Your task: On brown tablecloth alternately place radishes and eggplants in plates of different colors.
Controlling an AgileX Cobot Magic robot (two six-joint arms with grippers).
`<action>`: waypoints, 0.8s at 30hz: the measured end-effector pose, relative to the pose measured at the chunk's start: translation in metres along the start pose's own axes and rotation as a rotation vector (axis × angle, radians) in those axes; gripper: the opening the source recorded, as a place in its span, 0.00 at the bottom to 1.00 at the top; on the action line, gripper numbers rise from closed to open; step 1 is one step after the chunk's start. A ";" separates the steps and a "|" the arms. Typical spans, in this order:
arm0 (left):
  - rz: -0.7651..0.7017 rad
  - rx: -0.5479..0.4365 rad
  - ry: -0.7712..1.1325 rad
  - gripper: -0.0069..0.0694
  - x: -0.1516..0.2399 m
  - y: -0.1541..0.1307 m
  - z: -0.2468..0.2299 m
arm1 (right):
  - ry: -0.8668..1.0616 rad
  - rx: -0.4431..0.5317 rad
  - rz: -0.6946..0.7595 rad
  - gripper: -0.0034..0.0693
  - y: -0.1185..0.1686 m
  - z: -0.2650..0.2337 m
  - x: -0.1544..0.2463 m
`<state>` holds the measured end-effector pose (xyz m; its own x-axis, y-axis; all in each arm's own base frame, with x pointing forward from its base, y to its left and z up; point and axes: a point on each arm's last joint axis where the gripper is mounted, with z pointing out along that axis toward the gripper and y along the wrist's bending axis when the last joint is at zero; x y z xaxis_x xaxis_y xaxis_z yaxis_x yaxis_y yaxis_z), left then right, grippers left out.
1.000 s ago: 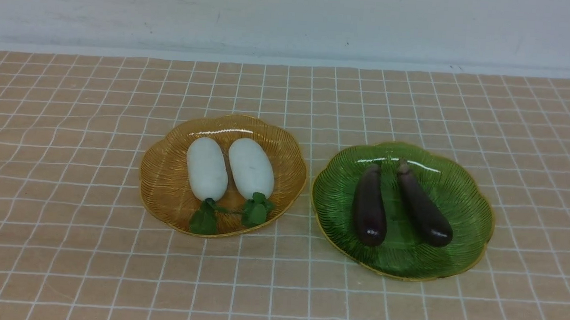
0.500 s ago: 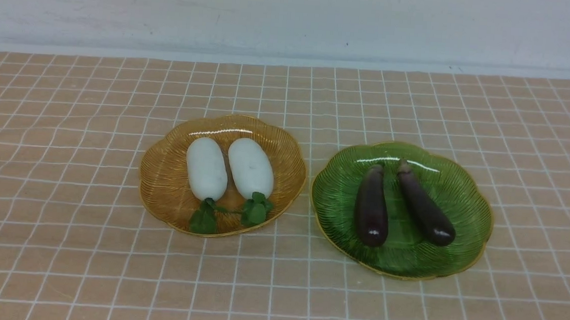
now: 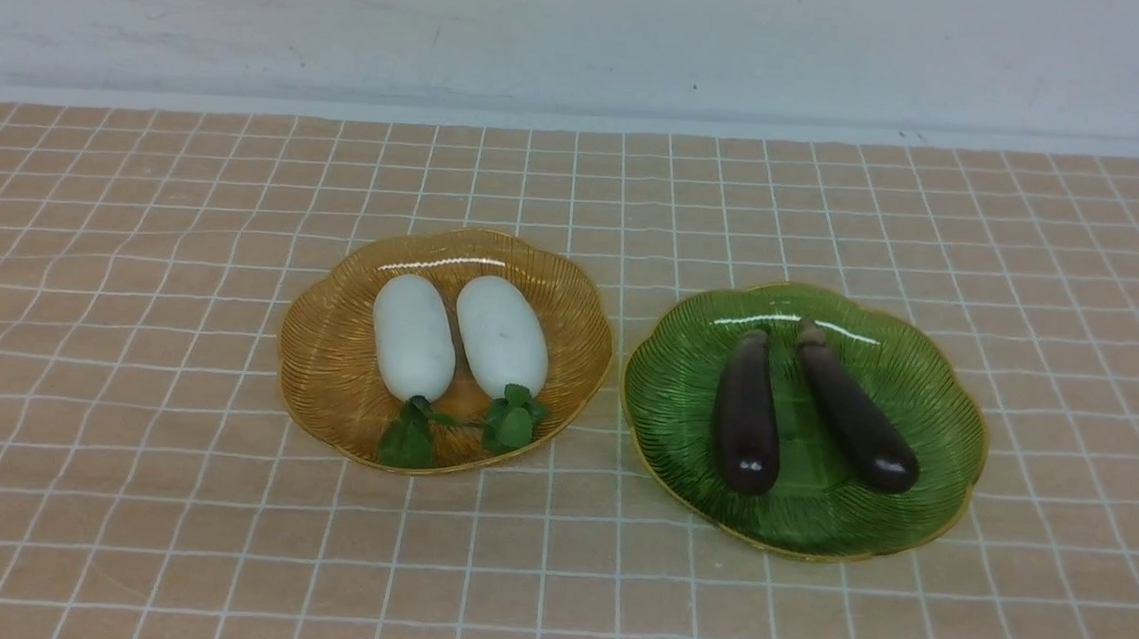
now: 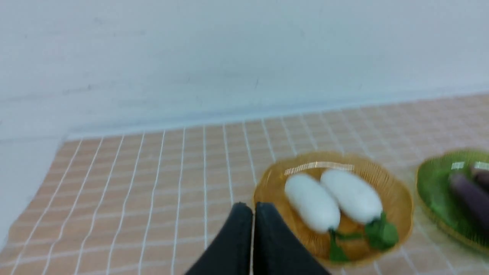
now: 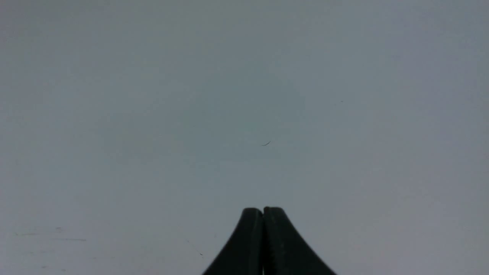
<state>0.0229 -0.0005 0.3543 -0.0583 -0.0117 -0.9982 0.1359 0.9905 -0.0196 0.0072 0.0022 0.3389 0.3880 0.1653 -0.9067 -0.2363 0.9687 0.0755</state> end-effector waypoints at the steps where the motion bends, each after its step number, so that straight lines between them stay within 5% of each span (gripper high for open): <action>1: -0.011 0.007 -0.025 0.09 0.002 -0.001 0.002 | 0.000 0.000 0.000 0.03 0.000 0.000 0.000; 16: -0.089 0.052 -0.117 0.09 0.007 -0.004 0.009 | 0.002 0.000 0.000 0.03 0.000 0.000 0.000; 24: -0.025 0.030 -0.058 0.09 0.077 -0.003 0.022 | 0.002 0.000 0.000 0.03 0.000 0.000 0.000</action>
<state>0.0401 -0.0069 0.2761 -0.0050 -0.0455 -0.9990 0.1652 0.9852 -0.0457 0.0073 0.0022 0.3388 0.3864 0.1650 -0.9075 -0.2364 0.9687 0.0755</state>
